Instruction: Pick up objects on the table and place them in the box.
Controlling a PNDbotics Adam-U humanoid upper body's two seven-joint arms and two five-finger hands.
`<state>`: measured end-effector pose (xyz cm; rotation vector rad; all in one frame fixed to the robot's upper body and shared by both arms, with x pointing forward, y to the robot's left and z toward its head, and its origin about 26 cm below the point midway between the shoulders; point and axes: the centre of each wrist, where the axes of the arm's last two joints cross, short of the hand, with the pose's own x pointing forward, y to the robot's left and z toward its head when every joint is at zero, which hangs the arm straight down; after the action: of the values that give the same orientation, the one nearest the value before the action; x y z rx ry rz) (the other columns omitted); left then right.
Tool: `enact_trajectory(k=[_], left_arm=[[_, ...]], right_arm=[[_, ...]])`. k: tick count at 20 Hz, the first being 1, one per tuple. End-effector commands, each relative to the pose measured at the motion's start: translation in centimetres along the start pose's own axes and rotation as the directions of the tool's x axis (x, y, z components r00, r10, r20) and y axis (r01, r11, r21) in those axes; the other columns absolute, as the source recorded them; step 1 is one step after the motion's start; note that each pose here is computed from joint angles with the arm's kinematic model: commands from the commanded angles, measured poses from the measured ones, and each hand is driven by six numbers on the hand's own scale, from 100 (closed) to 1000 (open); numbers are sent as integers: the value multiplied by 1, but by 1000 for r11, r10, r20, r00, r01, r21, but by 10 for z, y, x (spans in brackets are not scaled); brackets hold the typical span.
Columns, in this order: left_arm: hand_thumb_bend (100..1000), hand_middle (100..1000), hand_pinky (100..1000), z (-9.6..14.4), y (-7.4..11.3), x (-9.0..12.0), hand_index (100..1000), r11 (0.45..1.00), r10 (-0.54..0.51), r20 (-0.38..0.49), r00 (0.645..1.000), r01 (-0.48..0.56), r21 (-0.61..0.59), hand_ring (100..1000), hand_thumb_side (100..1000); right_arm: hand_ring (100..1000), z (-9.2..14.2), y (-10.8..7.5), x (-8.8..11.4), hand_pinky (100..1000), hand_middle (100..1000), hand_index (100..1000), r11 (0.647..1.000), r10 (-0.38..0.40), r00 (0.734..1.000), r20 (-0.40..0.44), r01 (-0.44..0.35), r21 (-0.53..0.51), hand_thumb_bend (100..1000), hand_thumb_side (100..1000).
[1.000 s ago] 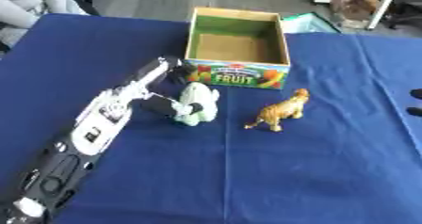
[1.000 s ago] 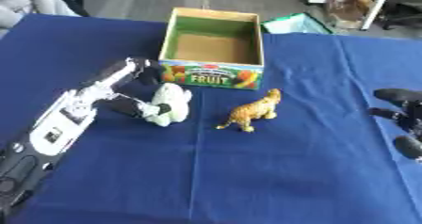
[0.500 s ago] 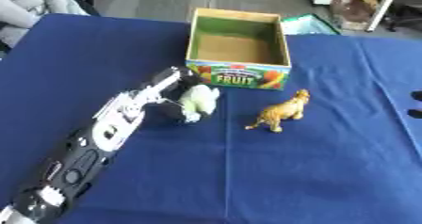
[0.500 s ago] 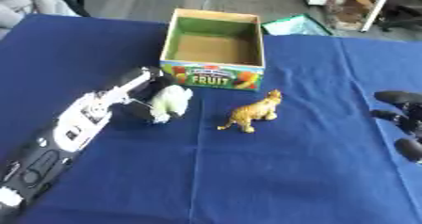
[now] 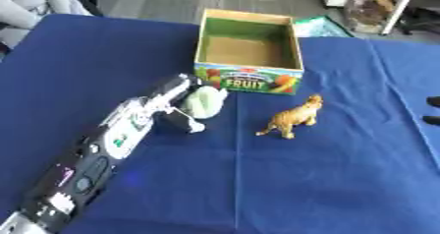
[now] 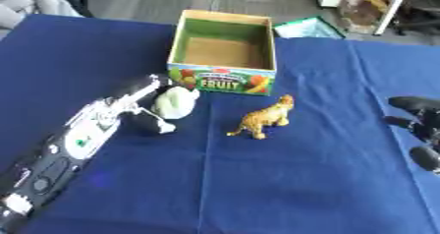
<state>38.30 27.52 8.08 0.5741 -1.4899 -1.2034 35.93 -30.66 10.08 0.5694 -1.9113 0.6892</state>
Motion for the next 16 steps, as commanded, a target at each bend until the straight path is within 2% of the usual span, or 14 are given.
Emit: enact_trajectory(k=[1, 3, 9, 16], left_arm=[[220, 615, 666, 0, 2, -3, 735, 1000, -23, -16, 1000, 23, 19, 609, 201], [100, 586, 653, 1, 3, -2, 708, 999, -10, -26, 1000, 11, 47, 584, 210], [100, 538, 639, 8, 20, 9, 667, 990, 32, 9, 999, -33, 135, 546, 224], [100, 533, 642, 23, 65, 37, 662, 969, 31, 127, 991, -61, 240, 542, 217]], right_arm=[[972, -2, -5, 9, 878, 820, 794, 999, 33, 999, 11, -33, 9, 510, 207], [972, -2, -5, 10, 878, 820, 794, 999, 33, 999, 10, -33, 9, 510, 206], [972, -2, -5, 10, 878, 820, 794, 999, 35, 999, 9, -35, 7, 509, 206], [972, -3, -6, 10, 878, 820, 794, 999, 35, 999, 8, -35, 7, 507, 205]])
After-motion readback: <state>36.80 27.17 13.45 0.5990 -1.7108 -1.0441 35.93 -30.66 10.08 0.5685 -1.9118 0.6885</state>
